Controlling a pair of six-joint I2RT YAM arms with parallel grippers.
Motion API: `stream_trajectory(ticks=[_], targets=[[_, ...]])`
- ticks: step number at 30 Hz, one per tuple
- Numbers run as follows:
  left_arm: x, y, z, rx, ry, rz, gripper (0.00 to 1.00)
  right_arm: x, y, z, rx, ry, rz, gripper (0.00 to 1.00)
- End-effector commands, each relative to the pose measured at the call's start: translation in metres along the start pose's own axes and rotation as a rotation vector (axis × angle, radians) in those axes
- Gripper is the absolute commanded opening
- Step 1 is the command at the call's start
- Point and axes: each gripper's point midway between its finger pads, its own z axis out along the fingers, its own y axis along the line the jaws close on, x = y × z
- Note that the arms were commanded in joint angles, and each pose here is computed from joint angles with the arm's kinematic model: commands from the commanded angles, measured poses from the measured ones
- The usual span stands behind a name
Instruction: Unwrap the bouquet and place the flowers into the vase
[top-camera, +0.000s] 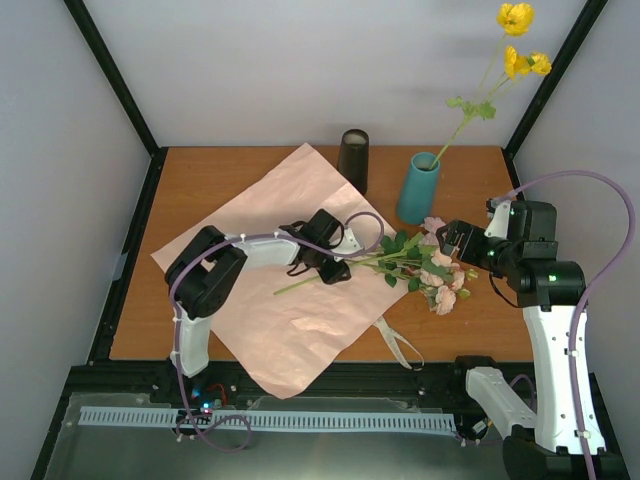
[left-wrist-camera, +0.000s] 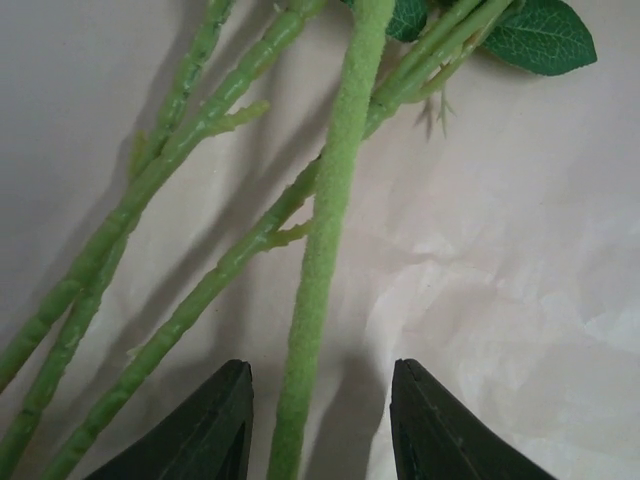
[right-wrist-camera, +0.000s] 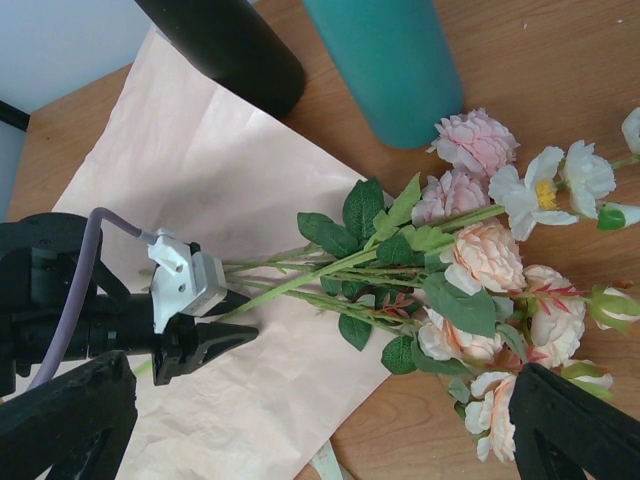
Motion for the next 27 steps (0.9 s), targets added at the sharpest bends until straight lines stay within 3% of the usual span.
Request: stream_trajectory(ticks=[1,6,9,13,27], targets=[[-0.017,0.001,-0.01,-0.026,-0.059,0.006,0.4,0.004,0.001,-0.004,-0.002,0.003,-0.006,1.0],[-0.018,0.004,-0.002,-0.037,-0.061,-0.014,0.31,0.003,0.003,-0.001,-0.016,0.005,0.0,1.0],[-0.023,0.006,0.0,-0.052,-0.076,-0.013,0.13,0.003,0.004,-0.003,-0.019,0.004,0.001,1.0],[-0.039,0.002,-0.019,-0.064,-0.143,0.003,0.01,0.004,0.003,-0.009,-0.01,-0.009,-0.009,1.0],[-0.057,-0.048,-0.087,0.061,-0.257,0.092,0.0,-0.003,0.006,-0.028,-0.015,-0.117,0.006,1.0]])
